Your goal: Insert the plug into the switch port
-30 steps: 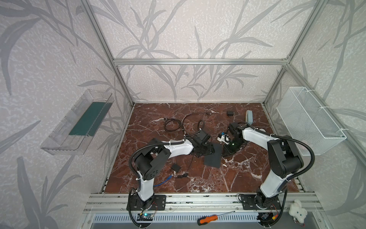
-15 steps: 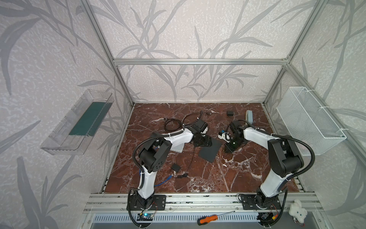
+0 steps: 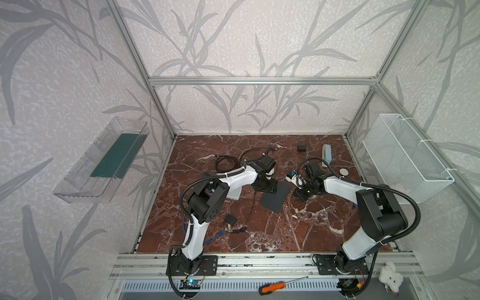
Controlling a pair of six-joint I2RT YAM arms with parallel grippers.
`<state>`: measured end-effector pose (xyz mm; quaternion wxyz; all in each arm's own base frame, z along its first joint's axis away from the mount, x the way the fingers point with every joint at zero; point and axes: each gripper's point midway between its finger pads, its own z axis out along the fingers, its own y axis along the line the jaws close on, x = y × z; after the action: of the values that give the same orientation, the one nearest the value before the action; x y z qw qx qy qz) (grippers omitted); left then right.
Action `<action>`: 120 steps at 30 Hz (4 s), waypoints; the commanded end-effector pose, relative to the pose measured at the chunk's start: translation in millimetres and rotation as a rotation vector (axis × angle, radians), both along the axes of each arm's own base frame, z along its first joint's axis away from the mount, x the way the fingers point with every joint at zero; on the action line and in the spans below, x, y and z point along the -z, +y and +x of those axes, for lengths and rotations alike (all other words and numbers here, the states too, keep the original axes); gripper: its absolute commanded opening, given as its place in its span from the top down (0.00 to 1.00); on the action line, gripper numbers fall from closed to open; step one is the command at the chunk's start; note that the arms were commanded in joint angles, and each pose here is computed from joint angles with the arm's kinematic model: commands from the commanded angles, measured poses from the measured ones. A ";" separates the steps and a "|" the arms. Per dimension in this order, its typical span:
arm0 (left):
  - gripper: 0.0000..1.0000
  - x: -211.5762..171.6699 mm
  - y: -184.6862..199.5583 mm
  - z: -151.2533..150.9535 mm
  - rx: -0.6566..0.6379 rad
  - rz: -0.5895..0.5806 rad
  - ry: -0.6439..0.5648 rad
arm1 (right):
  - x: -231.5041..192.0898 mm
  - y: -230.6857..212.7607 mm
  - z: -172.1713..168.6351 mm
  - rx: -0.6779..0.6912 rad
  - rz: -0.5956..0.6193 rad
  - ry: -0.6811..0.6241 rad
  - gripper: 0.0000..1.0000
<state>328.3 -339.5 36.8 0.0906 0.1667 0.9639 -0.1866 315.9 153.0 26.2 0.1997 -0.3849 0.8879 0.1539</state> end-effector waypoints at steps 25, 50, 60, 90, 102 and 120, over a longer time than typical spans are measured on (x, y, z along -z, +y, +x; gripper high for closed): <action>0.33 5.1 -7.7 9.1 0.127 0.105 -0.021 | -10.3 17.2 7.8 -0.192 0.067 -0.111 0.98; 0.38 11.7 -55.6 -21.3 0.379 -0.179 0.114 | 1.4 22.9 20.8 -0.240 -0.068 -0.260 0.98; 0.40 19.5 -50.5 -32.7 0.450 -0.177 0.159 | -19.4 40.9 23.7 -0.210 0.041 -0.328 0.97; 0.39 11.7 -23.1 1.3 0.207 -0.083 0.086 | -14.5 -24.6 -17.7 -0.283 -0.105 -0.075 0.67; 0.39 12.4 -25.6 -0.3 0.199 -0.105 0.092 | 3.1 -16.8 -2.4 -0.329 -0.200 -0.083 0.74; 0.42 13.4 -33.5 -21.2 0.284 -0.170 0.148 | -4.3 4.1 12.3 -0.385 -0.149 -0.134 0.98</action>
<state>338.0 -373.7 32.9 0.0555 0.2611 0.9233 -0.2763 316.3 138.7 17.8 0.1631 -0.5590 0.8090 0.0799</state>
